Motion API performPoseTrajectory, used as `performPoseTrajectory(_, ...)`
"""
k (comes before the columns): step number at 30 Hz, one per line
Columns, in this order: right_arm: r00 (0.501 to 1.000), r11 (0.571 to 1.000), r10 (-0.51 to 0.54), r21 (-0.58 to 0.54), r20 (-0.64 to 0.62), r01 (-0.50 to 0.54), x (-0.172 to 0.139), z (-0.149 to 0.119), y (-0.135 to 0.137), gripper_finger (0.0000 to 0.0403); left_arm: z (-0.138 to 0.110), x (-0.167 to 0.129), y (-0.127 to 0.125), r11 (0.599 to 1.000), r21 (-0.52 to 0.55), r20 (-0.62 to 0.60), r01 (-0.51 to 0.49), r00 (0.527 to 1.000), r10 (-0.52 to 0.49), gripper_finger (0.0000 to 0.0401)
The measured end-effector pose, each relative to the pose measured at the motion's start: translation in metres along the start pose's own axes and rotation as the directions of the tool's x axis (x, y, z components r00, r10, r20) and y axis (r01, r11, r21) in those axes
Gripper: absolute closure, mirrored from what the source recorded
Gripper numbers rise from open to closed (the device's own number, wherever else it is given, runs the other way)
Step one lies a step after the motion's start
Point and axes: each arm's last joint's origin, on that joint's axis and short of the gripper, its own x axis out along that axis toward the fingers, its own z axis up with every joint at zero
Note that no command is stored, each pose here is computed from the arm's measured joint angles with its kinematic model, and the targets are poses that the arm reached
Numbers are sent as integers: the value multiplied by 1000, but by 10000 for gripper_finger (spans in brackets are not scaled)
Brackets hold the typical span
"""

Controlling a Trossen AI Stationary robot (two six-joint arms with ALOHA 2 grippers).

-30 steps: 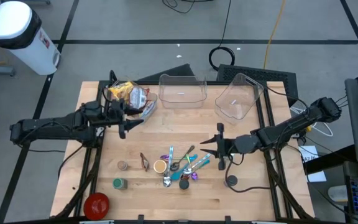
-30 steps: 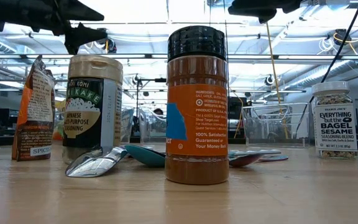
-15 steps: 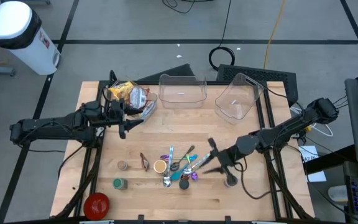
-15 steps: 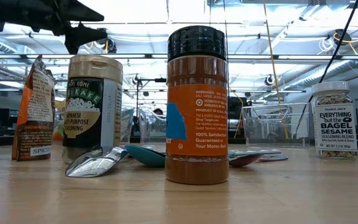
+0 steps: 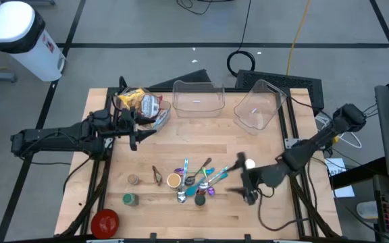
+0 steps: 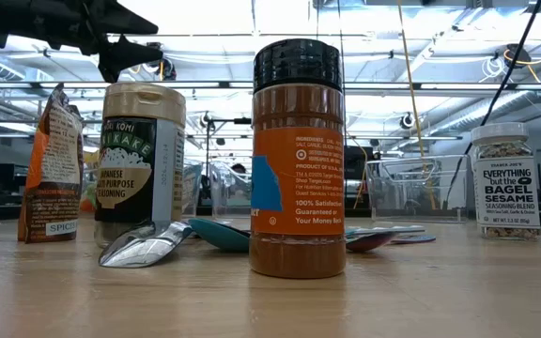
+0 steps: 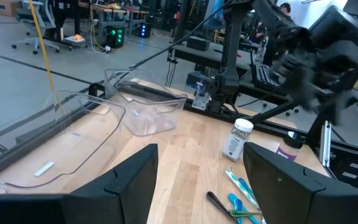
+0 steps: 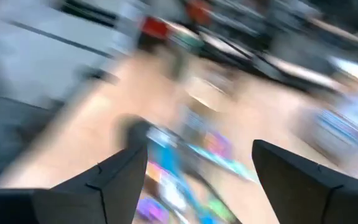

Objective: Pick & Place Food Item
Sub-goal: Put the white seasoning bottle into the middle transparent bin

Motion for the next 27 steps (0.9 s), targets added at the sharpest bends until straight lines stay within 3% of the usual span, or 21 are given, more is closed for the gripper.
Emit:
performPoseTrajectory(2,990,994,-111,6,-87,112,-10,-6,1,116,0,1,0,1000,0,-3,-1,1000,1,160)
performPoseTrajectory(4,975,987,-154,24,-162,160,-22,-15,1,118,-1,1,0,1000,0,-6,-1,1000,1,160)
performPoseTrajectory(8,943,967,-167,137,-288,214,-48,-29,-2,124,-1,2,0,1000,-1,-9,-2,1000,2,160)
performPoseTrajectory(14,866,905,-202,251,-458,343,-72,-51,-6,126,-1,2,0,1000,-6,-9,-2,1000,2,160)
performPoseTrajectory(21,787,829,-111,381,-607,410,-75,-88,1,126,-1,2,0,1000,-6,-9,-2,1000,2,160)
performPoseTrajectory(25,740,813,-65,395,-670,429,-71,-118,3,126,-1,2,0,1000,-6,-9,-2,1000,2,160)
performPoseTrajectory(27,744,808,-37,418,-667,415,-67,-131,6,126,-1,2,0,1000,-5,-9,-2,1000,2,160)
